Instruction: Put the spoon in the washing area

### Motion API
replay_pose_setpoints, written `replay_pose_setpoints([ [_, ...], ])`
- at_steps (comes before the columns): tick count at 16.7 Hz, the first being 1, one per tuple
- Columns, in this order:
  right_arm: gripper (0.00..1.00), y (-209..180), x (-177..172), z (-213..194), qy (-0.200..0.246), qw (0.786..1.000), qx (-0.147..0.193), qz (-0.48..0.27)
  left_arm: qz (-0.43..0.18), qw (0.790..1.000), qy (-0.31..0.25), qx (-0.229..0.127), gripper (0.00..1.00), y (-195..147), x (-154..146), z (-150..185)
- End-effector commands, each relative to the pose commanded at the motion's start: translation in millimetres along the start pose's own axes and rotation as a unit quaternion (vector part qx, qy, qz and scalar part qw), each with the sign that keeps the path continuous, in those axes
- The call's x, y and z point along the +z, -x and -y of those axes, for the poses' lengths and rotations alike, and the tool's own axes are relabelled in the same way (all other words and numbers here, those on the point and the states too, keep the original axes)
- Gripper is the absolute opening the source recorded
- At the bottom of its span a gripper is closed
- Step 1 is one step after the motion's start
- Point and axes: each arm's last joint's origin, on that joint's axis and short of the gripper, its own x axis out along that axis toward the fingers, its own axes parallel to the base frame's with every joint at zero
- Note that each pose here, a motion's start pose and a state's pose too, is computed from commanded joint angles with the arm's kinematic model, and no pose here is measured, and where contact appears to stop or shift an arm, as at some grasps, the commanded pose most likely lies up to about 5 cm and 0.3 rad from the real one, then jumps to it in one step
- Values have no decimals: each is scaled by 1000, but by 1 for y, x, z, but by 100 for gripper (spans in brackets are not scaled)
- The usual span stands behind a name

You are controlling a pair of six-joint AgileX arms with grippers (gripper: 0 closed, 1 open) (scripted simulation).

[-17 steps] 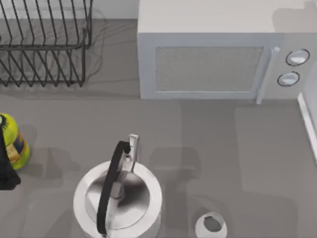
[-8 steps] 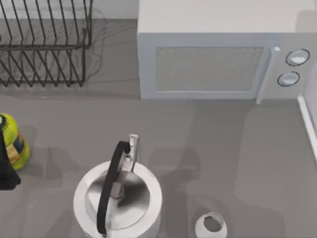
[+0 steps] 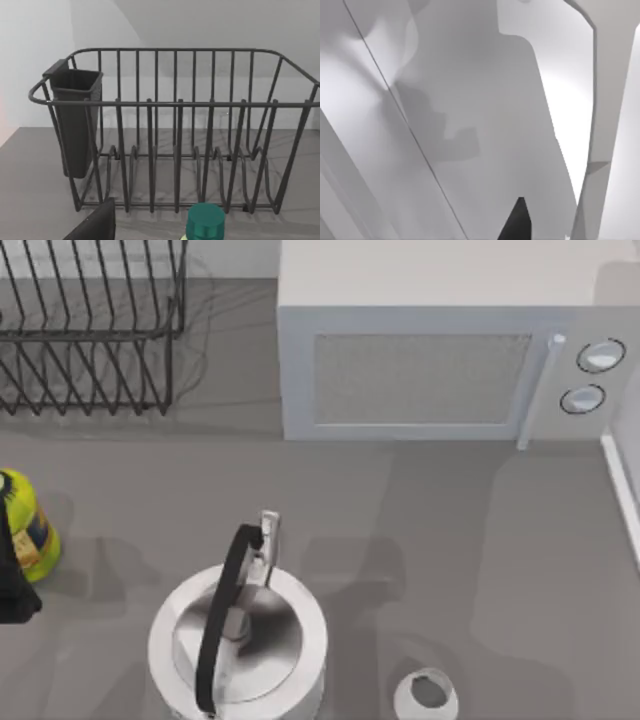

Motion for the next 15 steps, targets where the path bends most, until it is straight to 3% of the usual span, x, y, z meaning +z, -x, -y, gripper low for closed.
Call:
replay_pose_setpoints([
  [9,98,0,0,0,0,1000,0,0,0,1000,0,0,100,0,0,0],
  [15,100,0,0,0,0,1000,0,0,0,1000,0,0,100,0,0,0],
])
